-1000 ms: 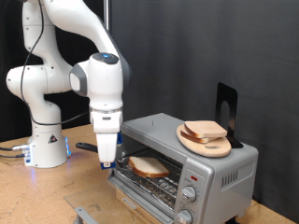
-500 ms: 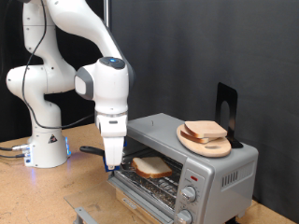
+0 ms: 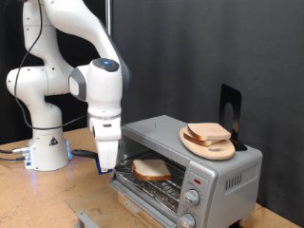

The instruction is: Make a piece of toast with the oven

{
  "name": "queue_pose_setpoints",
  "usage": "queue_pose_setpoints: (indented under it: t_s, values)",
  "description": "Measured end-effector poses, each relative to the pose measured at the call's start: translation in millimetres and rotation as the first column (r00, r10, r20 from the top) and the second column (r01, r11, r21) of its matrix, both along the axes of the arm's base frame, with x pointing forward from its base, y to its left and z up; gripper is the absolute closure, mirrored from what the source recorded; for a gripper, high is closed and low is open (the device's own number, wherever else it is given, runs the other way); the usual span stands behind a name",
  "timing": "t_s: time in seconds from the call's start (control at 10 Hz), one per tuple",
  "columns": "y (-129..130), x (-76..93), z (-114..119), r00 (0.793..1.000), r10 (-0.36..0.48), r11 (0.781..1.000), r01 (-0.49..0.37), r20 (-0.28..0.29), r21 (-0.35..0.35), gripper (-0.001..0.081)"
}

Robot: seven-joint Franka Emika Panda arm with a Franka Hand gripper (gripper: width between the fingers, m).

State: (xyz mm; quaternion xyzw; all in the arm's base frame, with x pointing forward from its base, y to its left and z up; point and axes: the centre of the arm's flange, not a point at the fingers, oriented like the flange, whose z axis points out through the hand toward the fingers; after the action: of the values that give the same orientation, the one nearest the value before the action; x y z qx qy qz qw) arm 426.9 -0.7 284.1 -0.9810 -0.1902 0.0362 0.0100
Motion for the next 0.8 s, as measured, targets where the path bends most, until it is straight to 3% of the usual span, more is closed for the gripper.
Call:
queue_pose_setpoints:
  t_s: [0.5, 0.8]
  values:
    - [-9.1, -9.6, -2.3, 0.997, -0.066, 0.997, 0.065, 0.030, 0.038, 0.0415]
    - [-0.6, -1.2, 7.7, 0.995, -0.074, 0.997, 0.072, 0.072, 0.040, 0.0415]
